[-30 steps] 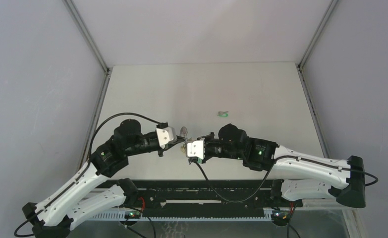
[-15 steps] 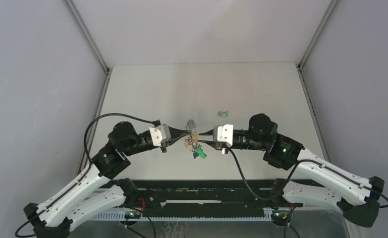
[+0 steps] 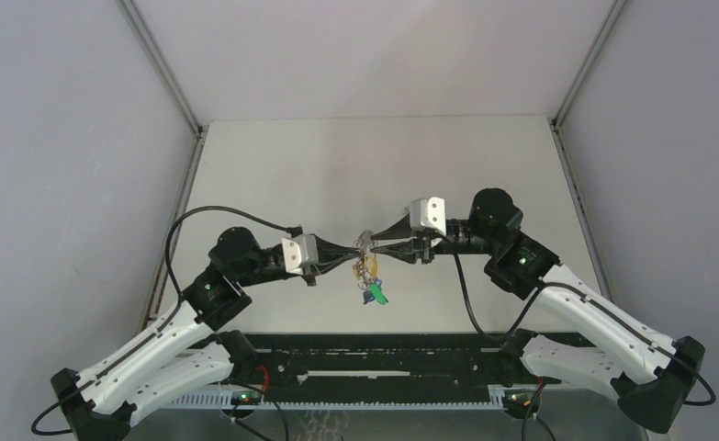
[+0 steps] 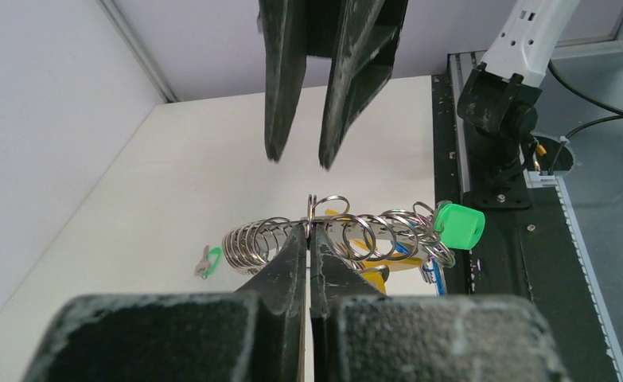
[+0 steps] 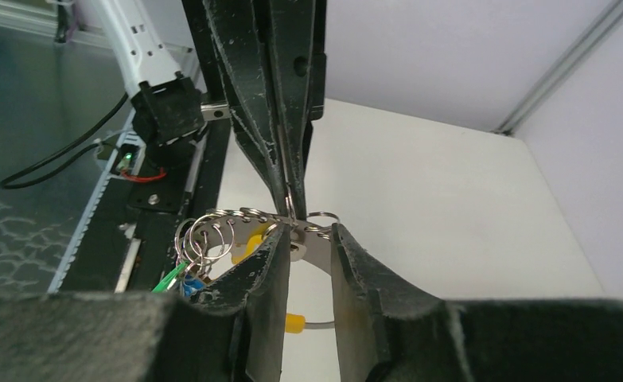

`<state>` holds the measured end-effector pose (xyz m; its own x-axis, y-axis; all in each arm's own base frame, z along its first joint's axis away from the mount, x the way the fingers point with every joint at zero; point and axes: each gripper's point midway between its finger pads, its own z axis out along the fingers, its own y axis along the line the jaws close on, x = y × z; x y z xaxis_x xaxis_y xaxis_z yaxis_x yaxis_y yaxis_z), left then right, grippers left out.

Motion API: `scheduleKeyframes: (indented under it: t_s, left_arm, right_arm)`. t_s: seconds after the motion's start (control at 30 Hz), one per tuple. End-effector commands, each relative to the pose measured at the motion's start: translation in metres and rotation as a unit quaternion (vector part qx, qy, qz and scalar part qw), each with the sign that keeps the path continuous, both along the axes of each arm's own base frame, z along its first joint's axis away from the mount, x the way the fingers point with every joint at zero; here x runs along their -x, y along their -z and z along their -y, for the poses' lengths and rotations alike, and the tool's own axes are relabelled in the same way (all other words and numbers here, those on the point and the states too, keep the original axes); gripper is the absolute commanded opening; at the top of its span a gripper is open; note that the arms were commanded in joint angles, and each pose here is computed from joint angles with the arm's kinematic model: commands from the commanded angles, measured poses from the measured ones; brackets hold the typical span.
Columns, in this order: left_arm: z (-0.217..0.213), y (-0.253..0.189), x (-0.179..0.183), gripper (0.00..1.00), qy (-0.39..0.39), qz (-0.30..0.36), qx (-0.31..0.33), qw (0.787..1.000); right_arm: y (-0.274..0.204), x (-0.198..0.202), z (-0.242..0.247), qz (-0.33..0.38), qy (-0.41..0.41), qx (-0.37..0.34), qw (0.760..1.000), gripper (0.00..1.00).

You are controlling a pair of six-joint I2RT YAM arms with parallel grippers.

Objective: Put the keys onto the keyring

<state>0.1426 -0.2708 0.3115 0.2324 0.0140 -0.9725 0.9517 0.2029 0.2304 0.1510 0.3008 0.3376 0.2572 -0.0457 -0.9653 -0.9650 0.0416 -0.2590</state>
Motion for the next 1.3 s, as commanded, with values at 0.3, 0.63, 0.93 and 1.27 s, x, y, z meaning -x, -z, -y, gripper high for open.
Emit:
scheduleKeyframes:
  t_s: [0.3,0.63,0.93,1.27]
  left_arm:
    - [0.004,-0.023,0.002,0.0,0.012,0.015,0.045,0.999]
    - [0.008,-0.021,0.005,0.0,0.029,0.008,0.042,0.999]
    - [0.008,-0.021,0.006,0.0,0.032,0.01,0.039,0.999]
    - [0.008,-0.025,0.01,0.0,0.041,0.013,0.045,0.998]
  right_arm:
    - [-0.004,0.013,-0.01,-0.018,-0.068,-0.011,0.997,0.24]
    - [-0.005,0.013,-0.013,-0.023,-0.075,-0.016,0.997,0.21]
    - [-0.002,0.008,-0.011,-0.032,-0.053,-0.01,0.998,0.21]
    - [0.007,0.006,-0.015,-0.04,-0.057,0.001,0.998,0.12]
